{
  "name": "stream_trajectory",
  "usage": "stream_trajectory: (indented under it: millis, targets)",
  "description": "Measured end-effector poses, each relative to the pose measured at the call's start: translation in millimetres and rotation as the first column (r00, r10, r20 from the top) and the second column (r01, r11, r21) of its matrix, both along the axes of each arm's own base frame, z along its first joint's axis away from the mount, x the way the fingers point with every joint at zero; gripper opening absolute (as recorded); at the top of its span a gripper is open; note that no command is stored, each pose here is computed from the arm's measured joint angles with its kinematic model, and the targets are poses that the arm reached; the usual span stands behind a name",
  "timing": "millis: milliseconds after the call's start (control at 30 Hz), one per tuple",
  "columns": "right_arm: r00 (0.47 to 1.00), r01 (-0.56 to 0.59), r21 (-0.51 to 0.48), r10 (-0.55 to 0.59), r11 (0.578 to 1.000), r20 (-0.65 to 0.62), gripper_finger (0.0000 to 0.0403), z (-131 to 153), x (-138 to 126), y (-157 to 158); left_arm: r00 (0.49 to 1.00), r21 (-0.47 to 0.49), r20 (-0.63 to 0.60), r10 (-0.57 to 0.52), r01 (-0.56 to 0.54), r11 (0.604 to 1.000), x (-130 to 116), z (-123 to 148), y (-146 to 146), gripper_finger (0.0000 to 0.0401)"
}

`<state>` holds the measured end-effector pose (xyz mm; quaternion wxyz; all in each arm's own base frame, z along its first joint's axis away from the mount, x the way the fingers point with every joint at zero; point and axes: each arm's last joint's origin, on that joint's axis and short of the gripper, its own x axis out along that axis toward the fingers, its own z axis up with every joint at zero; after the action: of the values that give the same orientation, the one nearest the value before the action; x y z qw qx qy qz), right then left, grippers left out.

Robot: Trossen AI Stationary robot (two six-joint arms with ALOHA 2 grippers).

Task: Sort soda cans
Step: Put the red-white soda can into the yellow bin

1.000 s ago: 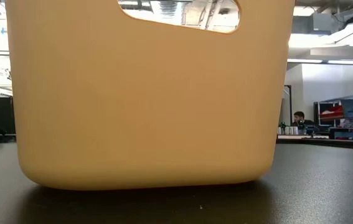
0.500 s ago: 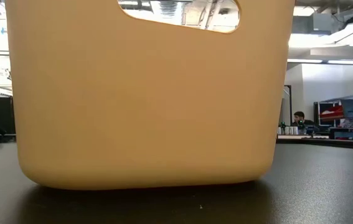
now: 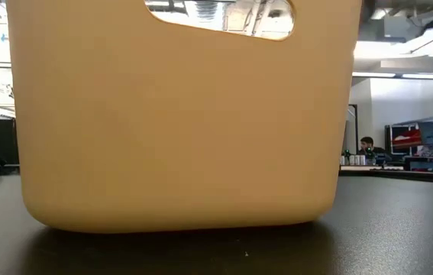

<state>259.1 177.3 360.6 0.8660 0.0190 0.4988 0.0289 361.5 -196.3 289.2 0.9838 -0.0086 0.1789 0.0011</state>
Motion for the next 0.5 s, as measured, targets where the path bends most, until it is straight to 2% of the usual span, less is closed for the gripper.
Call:
stream_trajectory:
  millis: [100,233,400,500]
  targets:
    - [0.997,-0.040,0.008,0.039,0.999,0.069,0.0238,3.9,8.3,-1.0,1.000,0.015,0.006,0.015,-0.015,1.000,5.7,0.7,10.1,0.0389]
    - [0.990,-0.079,-0.006,0.079,0.997,0.117,0.0238,6.6,14.9,-3.6,0.999,-0.007,0.038,-0.023,0.023,1.000,13.7,4.3,20.2,0.0389]
    - [0.988,-0.084,-0.023,0.086,0.996,0.128,0.0239,4.2,24.4,-9.6,0.994,-0.041,0.076,-0.083,0.087,0.995,20.4,8.9,28.9,0.0389]
    - [0.989,-0.089,-0.043,0.093,0.995,0.118,0.0239,-2.4,31.8,-8.9,0.995,-0.039,0.069,-0.078,0.081,0.996,22.3,8.1,33.7,0.0389]
